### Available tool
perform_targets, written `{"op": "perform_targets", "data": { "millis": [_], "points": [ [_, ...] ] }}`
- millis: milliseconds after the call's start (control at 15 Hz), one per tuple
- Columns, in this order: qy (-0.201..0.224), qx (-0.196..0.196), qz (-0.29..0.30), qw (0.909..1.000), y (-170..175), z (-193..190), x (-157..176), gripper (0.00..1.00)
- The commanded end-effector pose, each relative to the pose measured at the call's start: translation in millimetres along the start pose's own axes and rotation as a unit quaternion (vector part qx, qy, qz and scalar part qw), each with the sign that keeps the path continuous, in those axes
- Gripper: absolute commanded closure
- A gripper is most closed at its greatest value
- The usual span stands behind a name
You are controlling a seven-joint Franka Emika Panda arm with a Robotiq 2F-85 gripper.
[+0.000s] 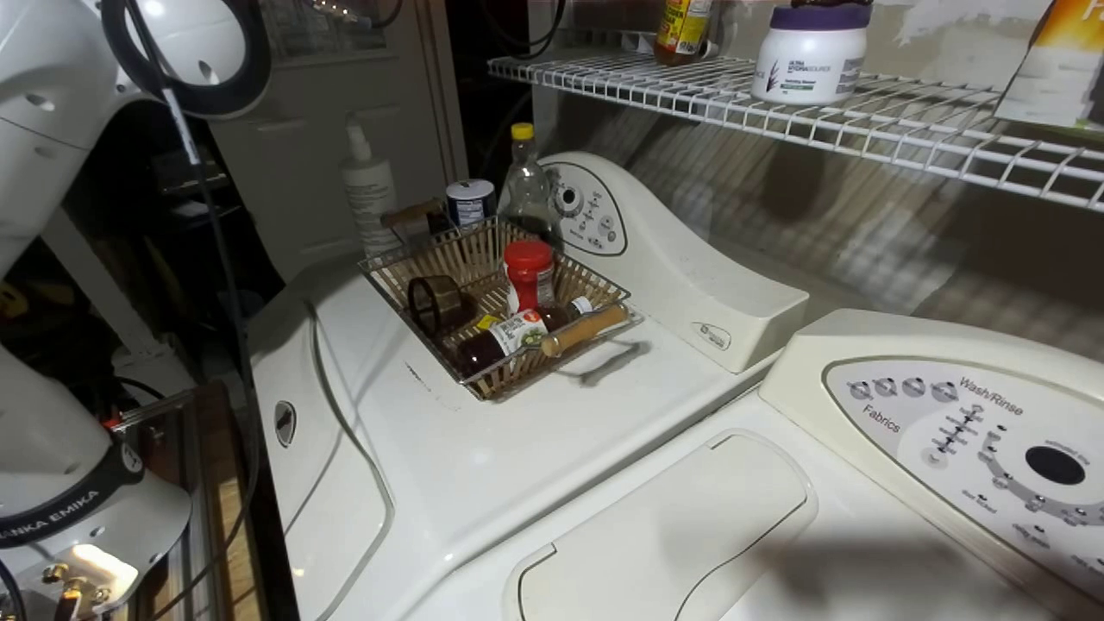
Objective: Place the vinegar bottle on the bottom shelf upright.
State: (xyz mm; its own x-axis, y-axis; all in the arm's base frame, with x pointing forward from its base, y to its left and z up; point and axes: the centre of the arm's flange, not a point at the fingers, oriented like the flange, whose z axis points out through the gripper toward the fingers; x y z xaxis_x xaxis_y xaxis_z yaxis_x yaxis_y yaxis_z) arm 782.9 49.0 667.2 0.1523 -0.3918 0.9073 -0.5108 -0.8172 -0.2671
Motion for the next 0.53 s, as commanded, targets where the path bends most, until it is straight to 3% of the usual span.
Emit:
{"op": "perform_targets", "data": {
  "millis": [0, 467],
  "points": [
    [0.012, 0.027, -0.042, 0.9987, 23, -40, -10, 0.91],
    [0.005, 0.041, -0.093, 0.9948, 23, -50, -13, 0.91]
  ]
}}
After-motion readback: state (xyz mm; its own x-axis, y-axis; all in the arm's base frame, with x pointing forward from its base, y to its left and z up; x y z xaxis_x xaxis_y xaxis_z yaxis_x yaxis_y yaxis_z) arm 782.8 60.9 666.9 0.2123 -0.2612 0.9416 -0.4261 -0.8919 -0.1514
